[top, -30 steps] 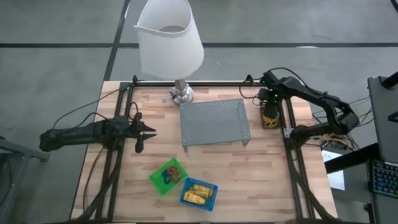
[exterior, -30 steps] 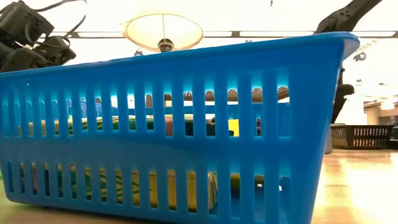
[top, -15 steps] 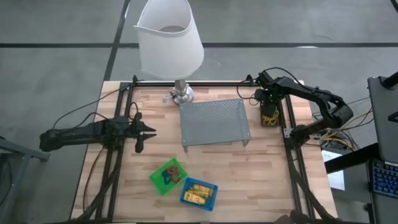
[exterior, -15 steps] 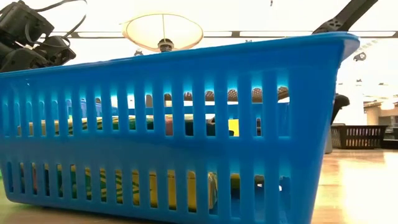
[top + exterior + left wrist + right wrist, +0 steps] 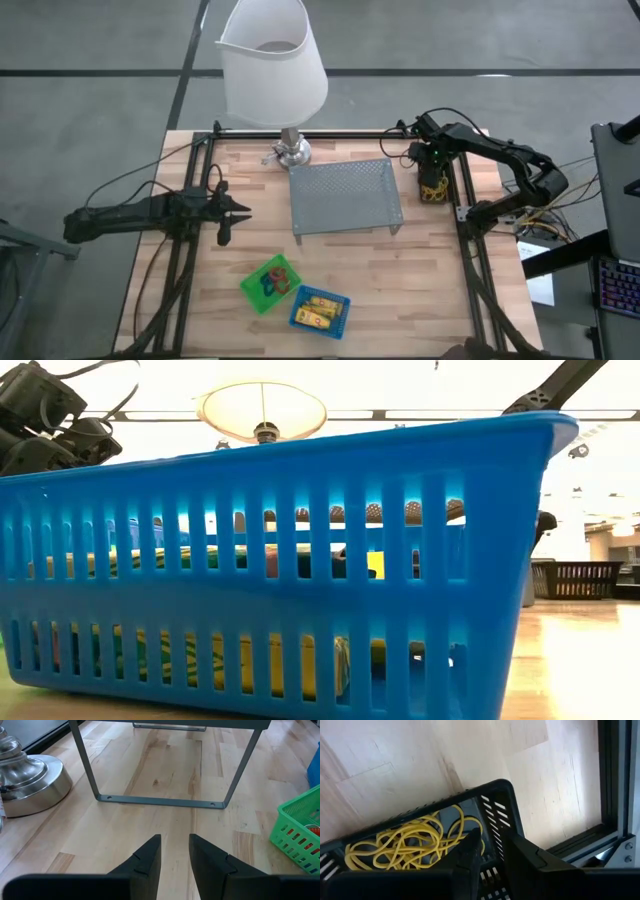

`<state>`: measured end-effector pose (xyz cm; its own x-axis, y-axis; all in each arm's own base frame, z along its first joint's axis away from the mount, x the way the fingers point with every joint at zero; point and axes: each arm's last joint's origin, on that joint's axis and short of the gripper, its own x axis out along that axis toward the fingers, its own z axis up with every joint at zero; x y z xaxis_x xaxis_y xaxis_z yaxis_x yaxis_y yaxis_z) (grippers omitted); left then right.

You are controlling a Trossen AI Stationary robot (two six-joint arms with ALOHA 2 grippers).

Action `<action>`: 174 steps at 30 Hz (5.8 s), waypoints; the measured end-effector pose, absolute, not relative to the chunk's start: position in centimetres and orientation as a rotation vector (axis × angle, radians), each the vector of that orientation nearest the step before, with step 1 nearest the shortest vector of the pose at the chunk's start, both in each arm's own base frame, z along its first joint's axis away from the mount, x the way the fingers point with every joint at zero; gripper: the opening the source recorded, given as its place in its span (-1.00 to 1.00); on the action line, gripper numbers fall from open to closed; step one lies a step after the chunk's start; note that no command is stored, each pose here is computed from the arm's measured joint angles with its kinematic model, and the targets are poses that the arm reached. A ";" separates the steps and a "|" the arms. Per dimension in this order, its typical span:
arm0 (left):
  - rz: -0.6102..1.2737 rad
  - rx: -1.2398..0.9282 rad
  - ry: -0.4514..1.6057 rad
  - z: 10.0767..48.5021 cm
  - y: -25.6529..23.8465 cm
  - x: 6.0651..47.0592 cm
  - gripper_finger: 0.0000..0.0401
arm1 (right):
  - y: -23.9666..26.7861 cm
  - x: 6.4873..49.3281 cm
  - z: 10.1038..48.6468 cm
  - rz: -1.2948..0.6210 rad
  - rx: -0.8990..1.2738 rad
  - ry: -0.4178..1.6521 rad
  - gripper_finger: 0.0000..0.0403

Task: Pick & Place Office Desk Supplies
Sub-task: Put the black basket on the shelf

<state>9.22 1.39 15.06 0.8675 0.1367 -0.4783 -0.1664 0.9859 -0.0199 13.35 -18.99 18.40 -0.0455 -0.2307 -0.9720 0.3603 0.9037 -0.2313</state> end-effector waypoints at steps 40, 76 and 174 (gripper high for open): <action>0.159 -0.061 0.496 15.1 1.4 9.2 -0.47 | -15.7 12.3 17.0 -0.511 0.868 1.464 -0.96; 0.159 -0.061 0.496 15.1 1.4 9.2 -0.47 | -9.3 15.3 16.7 -0.422 0.802 1.540 -0.96; 0.181 -0.056 0.495 15.1 1.5 9.2 -0.47 | -6.1 13.4 21.7 -0.224 -0.419 1.268 -0.25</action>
<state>9.21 1.46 15.07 0.8642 0.1593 -0.4772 -0.1864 0.9824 -0.0095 13.44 -6.13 21.73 0.2905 -0.3891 -0.8742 -0.0662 0.9032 -0.4240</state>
